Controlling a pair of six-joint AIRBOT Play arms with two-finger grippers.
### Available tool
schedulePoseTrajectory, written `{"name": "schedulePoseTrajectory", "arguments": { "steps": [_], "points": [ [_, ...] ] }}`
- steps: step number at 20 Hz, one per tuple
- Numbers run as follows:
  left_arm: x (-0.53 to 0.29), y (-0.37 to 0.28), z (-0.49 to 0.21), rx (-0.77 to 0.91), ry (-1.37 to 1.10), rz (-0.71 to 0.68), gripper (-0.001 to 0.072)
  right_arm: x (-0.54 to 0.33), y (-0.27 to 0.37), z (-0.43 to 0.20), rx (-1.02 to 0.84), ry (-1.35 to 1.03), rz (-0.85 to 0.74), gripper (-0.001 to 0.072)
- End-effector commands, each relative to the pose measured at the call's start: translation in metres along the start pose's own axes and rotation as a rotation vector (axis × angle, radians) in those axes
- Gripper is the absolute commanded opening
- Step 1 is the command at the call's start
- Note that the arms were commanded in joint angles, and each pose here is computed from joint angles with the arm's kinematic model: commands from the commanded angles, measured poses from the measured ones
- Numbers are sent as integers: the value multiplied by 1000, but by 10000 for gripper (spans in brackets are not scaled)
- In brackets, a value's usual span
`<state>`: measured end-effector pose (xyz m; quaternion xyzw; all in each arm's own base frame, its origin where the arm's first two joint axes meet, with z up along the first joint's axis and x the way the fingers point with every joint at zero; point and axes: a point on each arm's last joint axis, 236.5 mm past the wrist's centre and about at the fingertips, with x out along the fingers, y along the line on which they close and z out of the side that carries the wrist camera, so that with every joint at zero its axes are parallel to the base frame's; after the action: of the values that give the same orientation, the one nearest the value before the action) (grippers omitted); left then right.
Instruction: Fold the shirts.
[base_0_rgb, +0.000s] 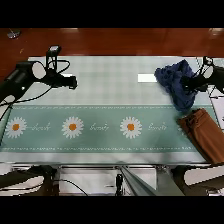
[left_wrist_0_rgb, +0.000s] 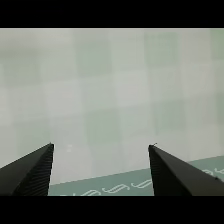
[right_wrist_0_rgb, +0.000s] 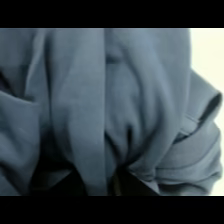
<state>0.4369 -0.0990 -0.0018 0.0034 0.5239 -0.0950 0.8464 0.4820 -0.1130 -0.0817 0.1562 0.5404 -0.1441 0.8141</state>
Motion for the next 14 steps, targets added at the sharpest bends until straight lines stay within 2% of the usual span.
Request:
{"name": "schedulePoseTrajectory", "arguments": {
  "steps": [1,4,6,10,14],
  "points": [
    [-19,17,-13,45,94,51,702,-51,34,31,-64,-17,116,33],
    [-55,25,-18,54,109,55,703,-171,69,101,-111,-300,206,32],
    [-82,9,-20,29,72,-5,702,-263,90,124,-148,-495,271,33],
    [-135,-50,-43,57,-50,-204,702,-419,114,112,-273,-790,330,33],
    [-165,-62,-76,10,-173,-247,702,-529,124,78,-335,-1009,396,32]
  ]
}}
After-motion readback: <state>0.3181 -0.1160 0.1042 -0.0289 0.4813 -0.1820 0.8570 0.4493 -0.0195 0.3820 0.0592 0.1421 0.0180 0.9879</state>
